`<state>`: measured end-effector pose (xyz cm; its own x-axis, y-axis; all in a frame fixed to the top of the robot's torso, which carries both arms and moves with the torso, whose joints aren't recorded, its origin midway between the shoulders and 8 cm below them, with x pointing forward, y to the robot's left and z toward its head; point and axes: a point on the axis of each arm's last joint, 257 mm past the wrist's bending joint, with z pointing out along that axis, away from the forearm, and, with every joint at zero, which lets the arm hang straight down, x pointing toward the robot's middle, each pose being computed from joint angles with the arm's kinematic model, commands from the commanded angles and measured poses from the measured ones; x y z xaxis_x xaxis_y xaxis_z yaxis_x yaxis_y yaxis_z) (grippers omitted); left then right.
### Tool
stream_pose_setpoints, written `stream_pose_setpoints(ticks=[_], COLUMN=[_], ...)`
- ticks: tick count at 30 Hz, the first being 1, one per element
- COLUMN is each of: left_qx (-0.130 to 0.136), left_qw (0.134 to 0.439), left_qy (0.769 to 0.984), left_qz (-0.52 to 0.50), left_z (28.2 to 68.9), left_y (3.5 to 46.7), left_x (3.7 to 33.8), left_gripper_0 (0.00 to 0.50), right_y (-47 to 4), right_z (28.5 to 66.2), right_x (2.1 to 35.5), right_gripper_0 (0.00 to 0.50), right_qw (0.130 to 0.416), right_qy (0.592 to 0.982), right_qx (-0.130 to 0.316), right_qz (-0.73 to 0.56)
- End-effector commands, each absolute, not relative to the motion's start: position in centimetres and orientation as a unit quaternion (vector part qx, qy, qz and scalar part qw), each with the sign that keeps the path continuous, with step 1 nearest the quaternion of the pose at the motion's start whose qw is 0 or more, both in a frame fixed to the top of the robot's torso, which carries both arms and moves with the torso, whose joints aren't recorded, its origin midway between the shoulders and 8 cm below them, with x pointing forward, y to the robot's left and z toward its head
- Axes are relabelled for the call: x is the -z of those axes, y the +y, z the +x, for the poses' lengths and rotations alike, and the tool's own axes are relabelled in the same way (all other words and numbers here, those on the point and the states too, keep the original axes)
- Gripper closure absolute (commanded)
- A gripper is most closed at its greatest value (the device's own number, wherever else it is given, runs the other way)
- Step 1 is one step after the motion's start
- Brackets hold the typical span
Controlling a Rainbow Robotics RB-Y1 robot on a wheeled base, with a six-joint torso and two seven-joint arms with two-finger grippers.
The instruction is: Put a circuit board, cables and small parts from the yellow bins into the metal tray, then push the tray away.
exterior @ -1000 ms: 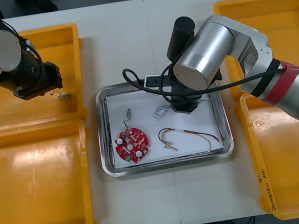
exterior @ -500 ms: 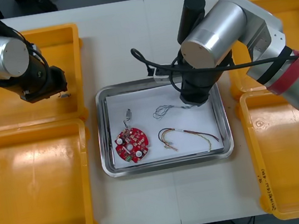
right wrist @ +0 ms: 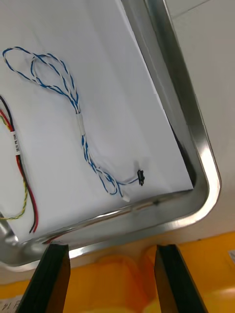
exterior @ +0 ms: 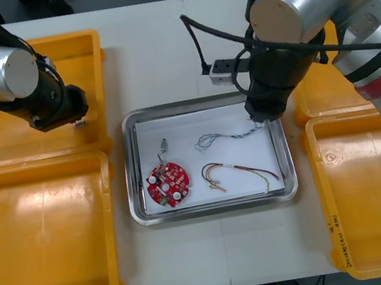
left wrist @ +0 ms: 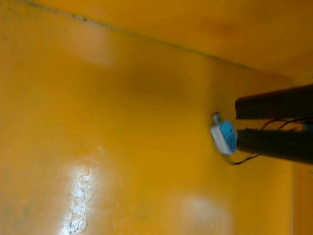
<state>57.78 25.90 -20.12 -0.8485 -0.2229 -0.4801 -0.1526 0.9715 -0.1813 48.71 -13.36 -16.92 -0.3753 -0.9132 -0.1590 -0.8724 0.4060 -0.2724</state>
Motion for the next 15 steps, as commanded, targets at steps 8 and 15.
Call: stream_pose_setpoints(ticks=[8, 15], left_qx=[0.073, 0.066], left_qw=[0.276, 0.279], left_qy=[0.958, 0.958], left_qz=[-0.031, -0.026], left_z=[58.7, 58.7], left_y=[23.6, 24.6], left_x=[18.2, 17.9], left_gripper_0=[0.498, 0.499], right_y=[-12.7, -16.0], right_z=[50.2, 49.6], right_x=[8.7, 8.4], right_gripper_0=[0.000, 0.000], right_qw=[0.260, 0.281], right_qy=[0.875, 0.907], right_qx=[0.052, 0.039], right_qz=[-0.406, -0.310])
